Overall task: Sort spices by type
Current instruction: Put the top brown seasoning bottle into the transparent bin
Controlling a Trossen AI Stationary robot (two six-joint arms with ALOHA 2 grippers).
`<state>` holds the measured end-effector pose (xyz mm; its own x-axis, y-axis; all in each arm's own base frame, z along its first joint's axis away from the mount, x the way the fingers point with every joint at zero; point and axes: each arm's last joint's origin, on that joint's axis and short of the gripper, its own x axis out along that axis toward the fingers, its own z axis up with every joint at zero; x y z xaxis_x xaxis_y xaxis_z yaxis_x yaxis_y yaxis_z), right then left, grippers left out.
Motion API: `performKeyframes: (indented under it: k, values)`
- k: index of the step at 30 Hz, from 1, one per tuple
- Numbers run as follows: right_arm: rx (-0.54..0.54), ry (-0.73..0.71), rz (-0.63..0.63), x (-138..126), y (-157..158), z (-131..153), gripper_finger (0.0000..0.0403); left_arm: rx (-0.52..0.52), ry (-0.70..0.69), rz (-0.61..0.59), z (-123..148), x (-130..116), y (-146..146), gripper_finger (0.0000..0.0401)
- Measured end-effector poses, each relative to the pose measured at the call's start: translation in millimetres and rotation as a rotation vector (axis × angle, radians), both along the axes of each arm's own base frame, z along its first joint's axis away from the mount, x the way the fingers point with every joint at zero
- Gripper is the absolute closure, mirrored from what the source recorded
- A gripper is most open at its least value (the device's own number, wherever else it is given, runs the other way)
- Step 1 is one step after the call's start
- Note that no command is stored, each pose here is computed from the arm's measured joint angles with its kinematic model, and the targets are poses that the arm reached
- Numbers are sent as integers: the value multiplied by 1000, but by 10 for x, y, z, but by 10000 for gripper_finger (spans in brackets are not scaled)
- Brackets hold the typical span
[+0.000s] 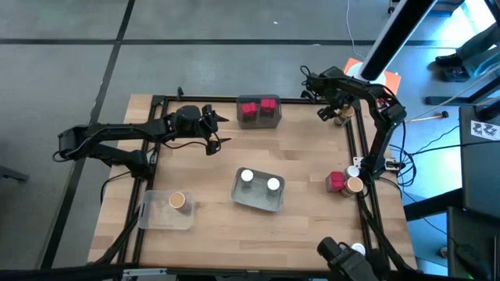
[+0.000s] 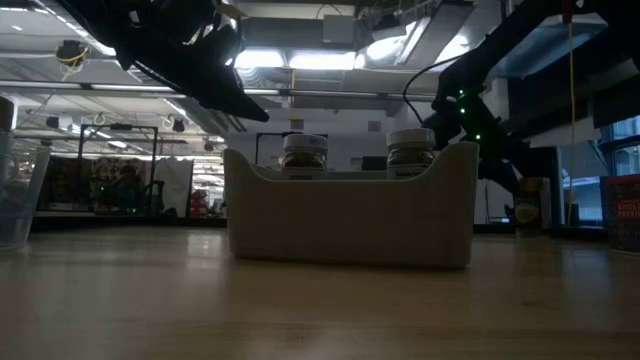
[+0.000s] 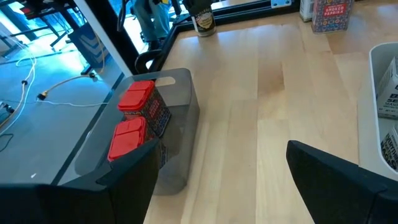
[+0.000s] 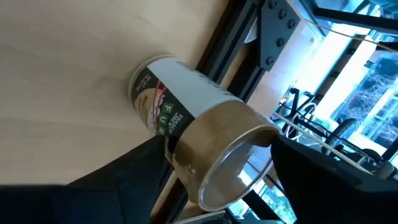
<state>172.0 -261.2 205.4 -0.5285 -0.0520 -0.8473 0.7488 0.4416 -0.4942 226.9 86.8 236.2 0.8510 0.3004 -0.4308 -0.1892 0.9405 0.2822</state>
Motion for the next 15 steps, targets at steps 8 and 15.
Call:
performKeyframes:
  k: [8,15]
  values:
    - [39,-38,56,126,96,12,113,5,1,-2,1,0,0,72]
    - [62,-47,127,285,230,16,113,6,1,-3,1,0,0,72]
